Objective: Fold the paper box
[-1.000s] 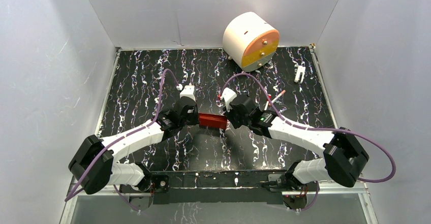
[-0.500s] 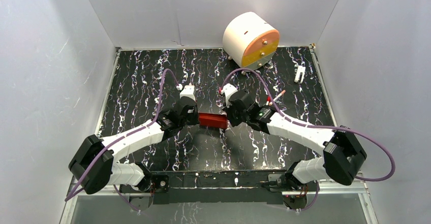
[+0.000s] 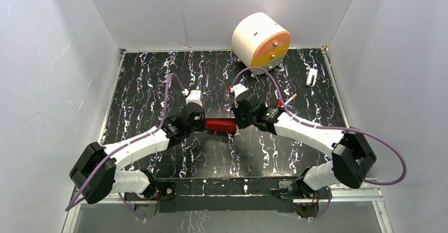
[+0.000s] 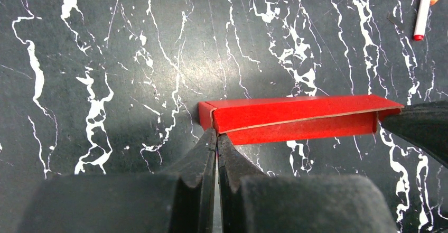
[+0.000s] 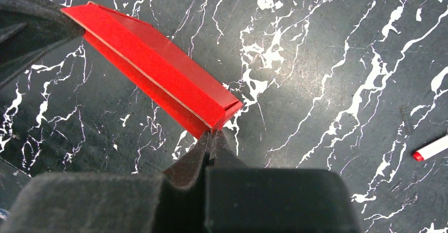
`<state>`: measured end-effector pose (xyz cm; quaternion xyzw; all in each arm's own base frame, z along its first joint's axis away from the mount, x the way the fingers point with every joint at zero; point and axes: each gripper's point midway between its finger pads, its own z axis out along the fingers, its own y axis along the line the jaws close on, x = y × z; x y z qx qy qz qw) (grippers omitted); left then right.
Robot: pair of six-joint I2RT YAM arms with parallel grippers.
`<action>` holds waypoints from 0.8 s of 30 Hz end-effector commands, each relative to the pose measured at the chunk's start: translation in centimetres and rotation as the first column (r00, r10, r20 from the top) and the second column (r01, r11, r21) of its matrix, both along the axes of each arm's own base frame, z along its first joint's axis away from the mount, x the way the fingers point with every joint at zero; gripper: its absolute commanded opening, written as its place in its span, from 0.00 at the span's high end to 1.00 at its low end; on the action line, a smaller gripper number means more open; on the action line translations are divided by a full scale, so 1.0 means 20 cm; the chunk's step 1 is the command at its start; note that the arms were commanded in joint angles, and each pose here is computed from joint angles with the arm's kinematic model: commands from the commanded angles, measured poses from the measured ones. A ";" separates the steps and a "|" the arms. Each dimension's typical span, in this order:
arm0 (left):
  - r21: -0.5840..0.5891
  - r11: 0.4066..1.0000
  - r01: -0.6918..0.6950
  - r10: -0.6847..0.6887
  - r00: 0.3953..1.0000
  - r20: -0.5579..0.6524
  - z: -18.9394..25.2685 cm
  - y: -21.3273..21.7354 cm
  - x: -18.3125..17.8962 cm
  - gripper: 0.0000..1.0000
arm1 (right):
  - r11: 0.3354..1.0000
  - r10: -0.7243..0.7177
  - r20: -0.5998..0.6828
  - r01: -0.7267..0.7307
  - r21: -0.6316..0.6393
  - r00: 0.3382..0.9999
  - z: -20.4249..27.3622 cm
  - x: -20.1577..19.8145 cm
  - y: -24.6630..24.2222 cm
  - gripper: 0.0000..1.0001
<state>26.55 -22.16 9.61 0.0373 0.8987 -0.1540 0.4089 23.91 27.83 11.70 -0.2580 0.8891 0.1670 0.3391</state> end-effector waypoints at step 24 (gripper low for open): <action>0.069 0.998 -0.007 0.010 0.999 -0.040 -0.17 0.07 -0.08 0.99 | 0.977 -0.056 -0.208 0.096 0.190 0.977 0.09 0.08 0.21 1.00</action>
